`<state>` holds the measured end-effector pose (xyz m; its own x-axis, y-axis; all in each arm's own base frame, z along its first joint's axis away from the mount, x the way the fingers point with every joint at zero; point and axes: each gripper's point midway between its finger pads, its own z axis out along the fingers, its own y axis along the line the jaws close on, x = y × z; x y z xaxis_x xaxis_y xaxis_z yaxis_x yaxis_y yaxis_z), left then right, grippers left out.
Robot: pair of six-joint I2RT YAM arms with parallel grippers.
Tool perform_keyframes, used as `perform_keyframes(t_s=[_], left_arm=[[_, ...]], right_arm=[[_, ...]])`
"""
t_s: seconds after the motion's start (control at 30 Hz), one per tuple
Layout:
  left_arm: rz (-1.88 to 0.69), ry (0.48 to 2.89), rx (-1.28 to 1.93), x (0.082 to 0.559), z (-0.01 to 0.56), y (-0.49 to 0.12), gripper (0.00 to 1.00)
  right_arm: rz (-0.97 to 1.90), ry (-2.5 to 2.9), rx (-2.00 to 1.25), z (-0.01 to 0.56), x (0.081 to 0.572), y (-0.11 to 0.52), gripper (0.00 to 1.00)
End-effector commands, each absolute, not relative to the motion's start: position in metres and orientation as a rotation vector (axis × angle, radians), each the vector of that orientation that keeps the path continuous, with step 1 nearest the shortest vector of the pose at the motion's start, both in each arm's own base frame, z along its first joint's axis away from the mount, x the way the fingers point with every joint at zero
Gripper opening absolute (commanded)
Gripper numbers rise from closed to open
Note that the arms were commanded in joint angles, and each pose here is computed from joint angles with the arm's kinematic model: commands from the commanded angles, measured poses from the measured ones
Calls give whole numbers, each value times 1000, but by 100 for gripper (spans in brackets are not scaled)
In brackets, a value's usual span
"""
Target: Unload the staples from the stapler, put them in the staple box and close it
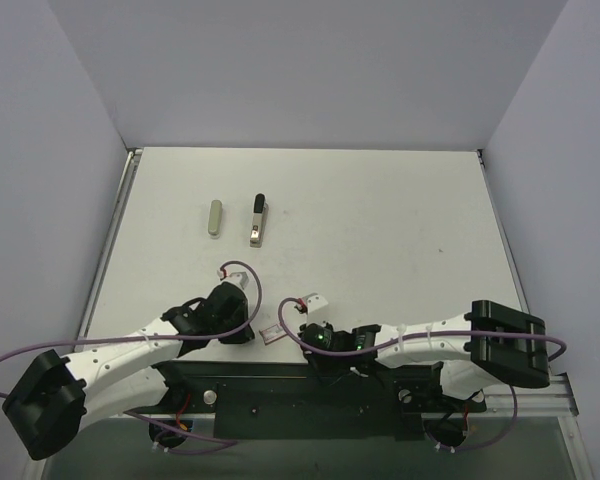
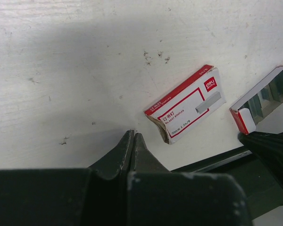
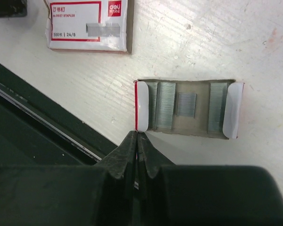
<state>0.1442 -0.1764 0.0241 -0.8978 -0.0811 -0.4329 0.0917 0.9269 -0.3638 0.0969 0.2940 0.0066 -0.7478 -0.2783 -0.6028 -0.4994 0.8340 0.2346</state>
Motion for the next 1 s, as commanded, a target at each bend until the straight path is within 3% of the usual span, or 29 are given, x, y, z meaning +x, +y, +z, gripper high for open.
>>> perform_keyframes(t_s=[0.0,0.97], left_arm=[[-612,2597,24,149,26,-192,0],[-560,2623,99,163,7,-205,0]], right_arm=[[435,2441,-513,1,107,290,0],[332,2410,-437,7,152,280,0]])
